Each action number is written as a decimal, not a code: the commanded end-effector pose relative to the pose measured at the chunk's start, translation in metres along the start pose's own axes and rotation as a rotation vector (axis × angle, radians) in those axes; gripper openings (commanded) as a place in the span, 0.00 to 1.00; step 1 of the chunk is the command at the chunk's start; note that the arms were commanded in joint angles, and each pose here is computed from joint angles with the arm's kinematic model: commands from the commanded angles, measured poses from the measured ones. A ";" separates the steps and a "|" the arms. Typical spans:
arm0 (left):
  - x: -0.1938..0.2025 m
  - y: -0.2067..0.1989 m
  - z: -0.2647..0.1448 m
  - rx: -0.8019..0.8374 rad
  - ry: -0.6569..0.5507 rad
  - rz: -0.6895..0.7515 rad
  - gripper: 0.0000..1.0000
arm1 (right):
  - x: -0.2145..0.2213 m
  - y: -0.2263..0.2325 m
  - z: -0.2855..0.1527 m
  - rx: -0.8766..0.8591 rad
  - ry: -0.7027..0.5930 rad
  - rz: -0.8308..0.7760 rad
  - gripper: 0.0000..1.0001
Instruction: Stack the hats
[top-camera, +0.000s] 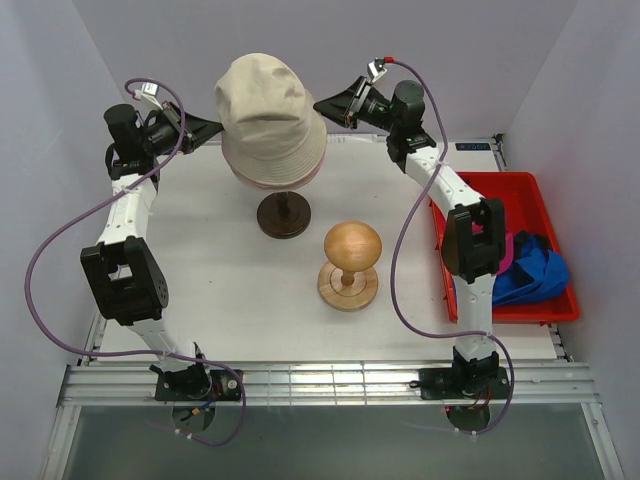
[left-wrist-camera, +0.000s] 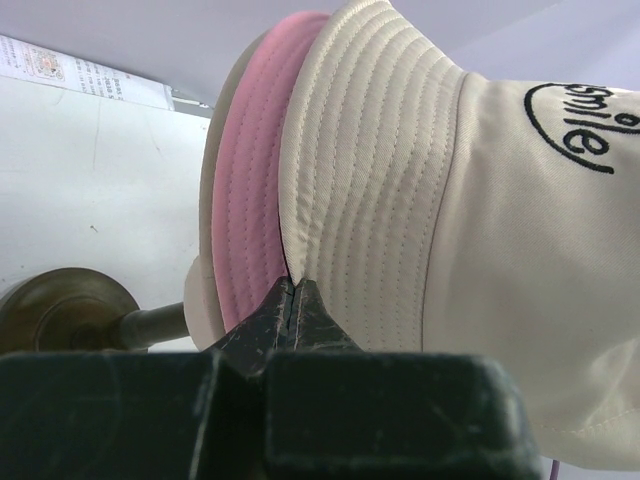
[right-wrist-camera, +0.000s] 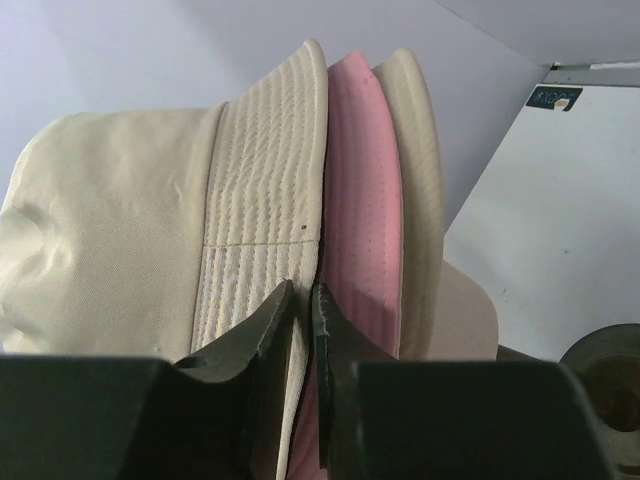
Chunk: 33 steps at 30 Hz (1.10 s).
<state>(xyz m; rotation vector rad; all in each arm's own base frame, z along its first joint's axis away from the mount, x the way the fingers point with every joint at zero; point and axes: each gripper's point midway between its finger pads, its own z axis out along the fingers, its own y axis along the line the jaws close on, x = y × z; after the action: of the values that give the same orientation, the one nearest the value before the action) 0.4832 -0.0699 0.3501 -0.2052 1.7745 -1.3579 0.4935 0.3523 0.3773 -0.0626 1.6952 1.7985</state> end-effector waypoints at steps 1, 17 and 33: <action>-0.014 -0.019 -0.002 0.032 -0.030 0.062 0.00 | 0.003 0.016 0.002 -0.067 0.000 -0.026 0.17; 0.004 0.041 0.003 -0.080 -0.035 -0.021 0.00 | 0.027 -0.071 -0.013 0.194 -0.009 0.079 0.08; -0.003 0.047 -0.002 -0.140 -0.050 0.018 0.00 | 0.018 -0.056 -0.014 0.191 -0.014 0.029 0.08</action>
<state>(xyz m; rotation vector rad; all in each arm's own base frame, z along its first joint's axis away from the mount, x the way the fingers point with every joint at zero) 0.4918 -0.0661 0.3373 -0.1912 1.7606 -1.2875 0.4973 0.3530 0.3493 0.0263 1.7248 1.7103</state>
